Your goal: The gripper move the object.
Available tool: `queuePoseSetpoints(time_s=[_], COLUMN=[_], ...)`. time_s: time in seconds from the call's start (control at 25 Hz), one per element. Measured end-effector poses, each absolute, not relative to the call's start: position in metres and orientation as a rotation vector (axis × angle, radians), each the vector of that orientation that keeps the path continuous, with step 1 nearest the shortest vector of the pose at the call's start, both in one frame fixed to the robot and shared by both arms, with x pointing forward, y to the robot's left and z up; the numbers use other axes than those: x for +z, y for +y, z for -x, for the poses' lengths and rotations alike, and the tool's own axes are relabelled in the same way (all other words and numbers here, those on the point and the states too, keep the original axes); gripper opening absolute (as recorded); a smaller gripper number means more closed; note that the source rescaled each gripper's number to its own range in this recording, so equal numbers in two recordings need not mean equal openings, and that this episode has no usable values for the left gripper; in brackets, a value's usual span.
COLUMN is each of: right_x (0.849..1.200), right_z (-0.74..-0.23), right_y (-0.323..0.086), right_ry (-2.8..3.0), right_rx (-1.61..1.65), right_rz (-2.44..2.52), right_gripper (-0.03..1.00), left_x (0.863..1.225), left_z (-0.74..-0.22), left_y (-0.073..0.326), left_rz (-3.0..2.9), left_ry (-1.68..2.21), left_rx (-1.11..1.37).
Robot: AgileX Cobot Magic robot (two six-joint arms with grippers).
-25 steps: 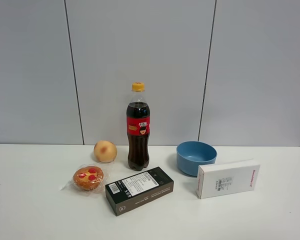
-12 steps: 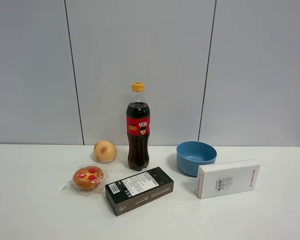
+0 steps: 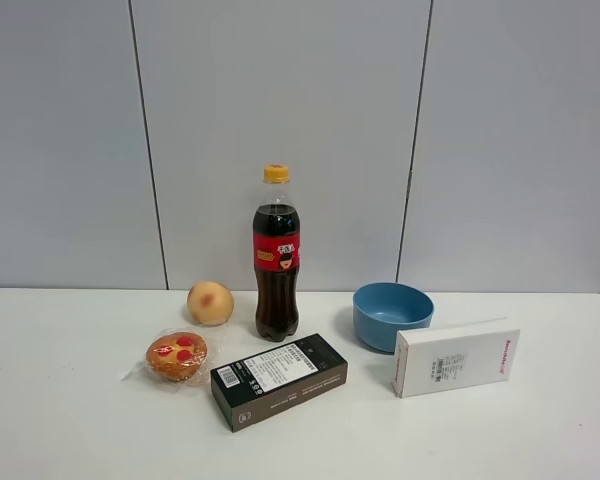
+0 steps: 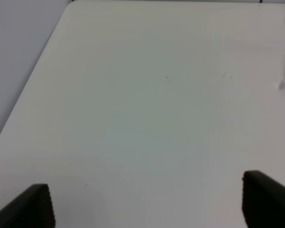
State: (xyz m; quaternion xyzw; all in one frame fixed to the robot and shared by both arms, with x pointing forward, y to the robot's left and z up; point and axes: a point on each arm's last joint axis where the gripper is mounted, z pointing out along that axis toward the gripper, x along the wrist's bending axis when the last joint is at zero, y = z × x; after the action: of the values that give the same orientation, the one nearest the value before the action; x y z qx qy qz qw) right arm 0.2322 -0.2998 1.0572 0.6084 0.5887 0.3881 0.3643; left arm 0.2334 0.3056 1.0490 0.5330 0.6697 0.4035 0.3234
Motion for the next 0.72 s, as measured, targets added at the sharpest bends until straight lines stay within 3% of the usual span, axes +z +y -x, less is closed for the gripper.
queuePoseSetpoints(time_s=[0.72], right_x=[1.0511], right_z=[-0.2335], right_y=[-0.3066], right_ry=[1.390], right_rx=[0.944], right_rz=[-1.700], right_gripper=[0.84], left_x=[1.0490], left_z=[-0.2334], left_y=[0.3056], left_rz=[-1.399], left_ry=[1.757], left_rx=[1.059])
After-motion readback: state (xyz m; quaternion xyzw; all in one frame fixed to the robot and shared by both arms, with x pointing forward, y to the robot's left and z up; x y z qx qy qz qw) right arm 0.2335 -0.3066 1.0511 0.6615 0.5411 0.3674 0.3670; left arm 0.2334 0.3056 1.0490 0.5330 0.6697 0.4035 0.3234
